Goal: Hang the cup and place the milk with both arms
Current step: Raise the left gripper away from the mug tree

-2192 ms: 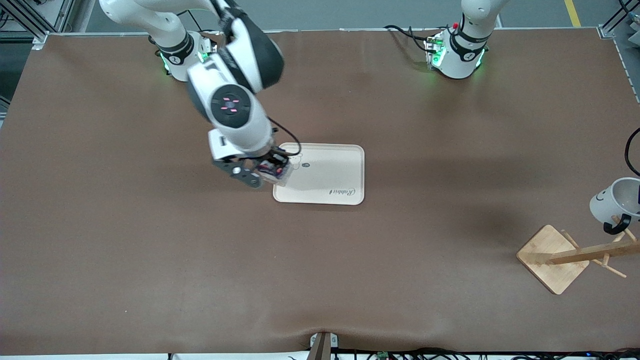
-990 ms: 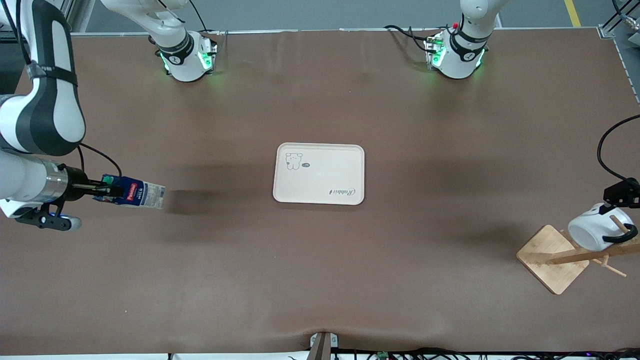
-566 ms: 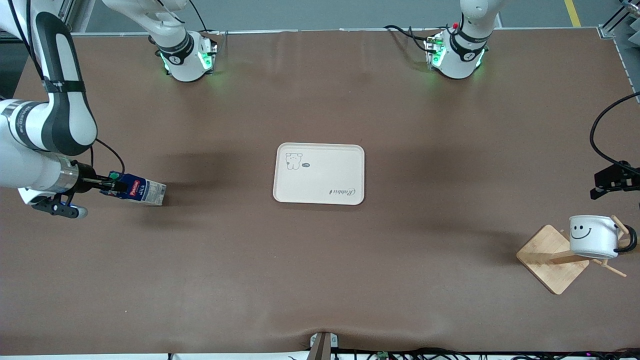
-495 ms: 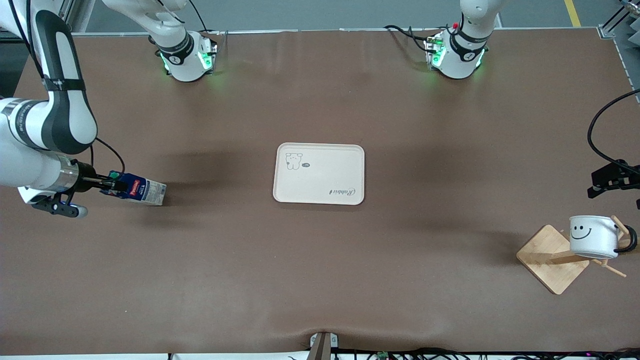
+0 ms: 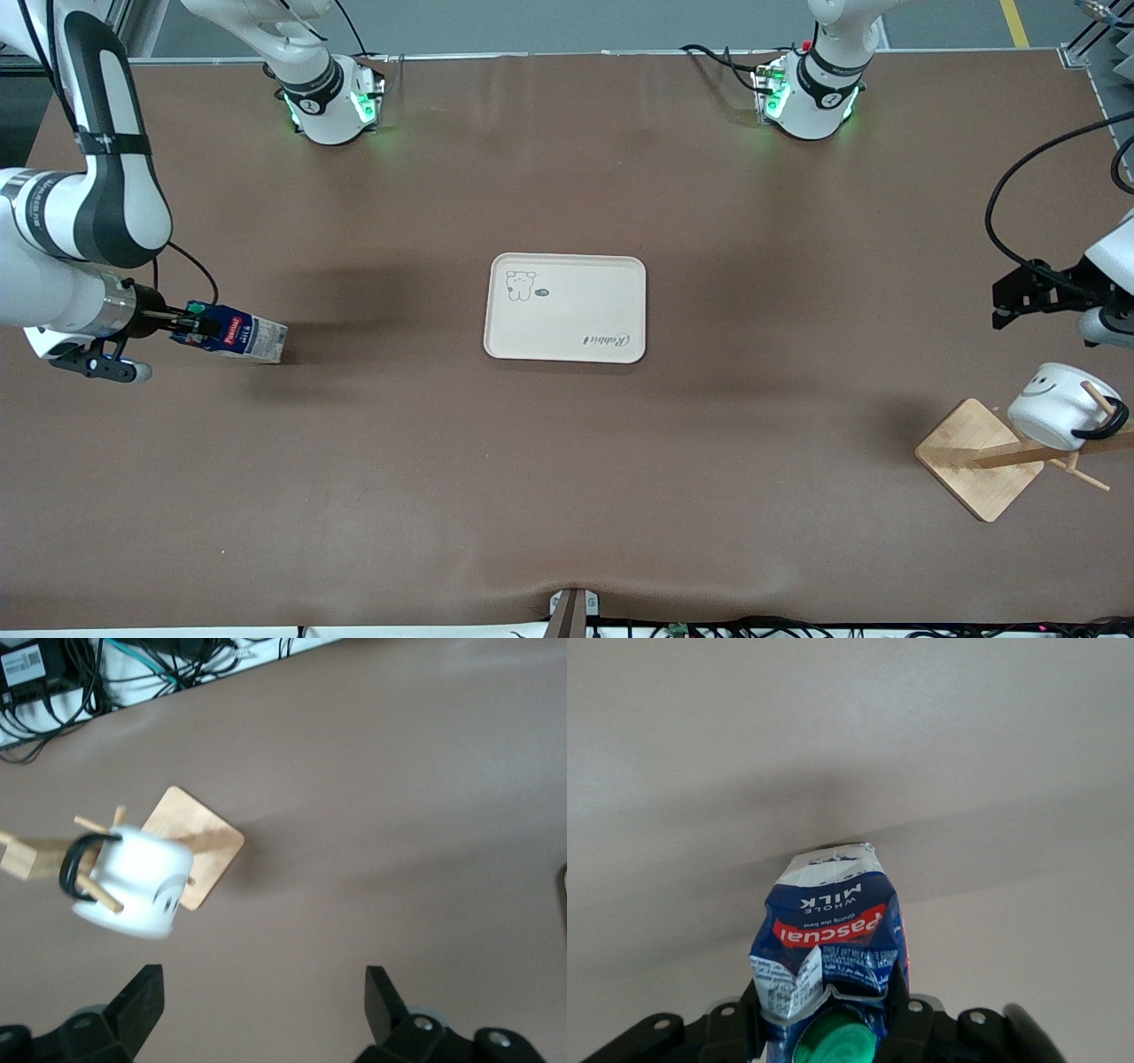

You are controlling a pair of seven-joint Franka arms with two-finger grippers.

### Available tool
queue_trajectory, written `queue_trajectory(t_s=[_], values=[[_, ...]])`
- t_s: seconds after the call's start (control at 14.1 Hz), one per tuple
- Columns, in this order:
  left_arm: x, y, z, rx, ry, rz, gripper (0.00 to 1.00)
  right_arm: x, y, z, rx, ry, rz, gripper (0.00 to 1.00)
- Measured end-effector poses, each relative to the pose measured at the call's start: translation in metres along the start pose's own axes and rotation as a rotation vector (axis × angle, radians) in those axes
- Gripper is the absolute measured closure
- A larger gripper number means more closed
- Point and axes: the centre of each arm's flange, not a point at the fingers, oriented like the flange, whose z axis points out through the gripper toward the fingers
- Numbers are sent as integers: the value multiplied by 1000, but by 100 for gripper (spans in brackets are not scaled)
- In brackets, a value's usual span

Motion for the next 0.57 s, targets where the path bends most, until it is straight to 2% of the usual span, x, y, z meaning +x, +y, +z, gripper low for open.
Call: queue_trajectory(t_s=[0.14, 0.57], values=[[-14, 8, -19, 1, -34, -15, 0, 0, 6, 4, -20, 0, 0, 48], [-50, 27, -57, 1, -100, -71, 0, -5, 12, 21, -17, -16, 12, 48]])
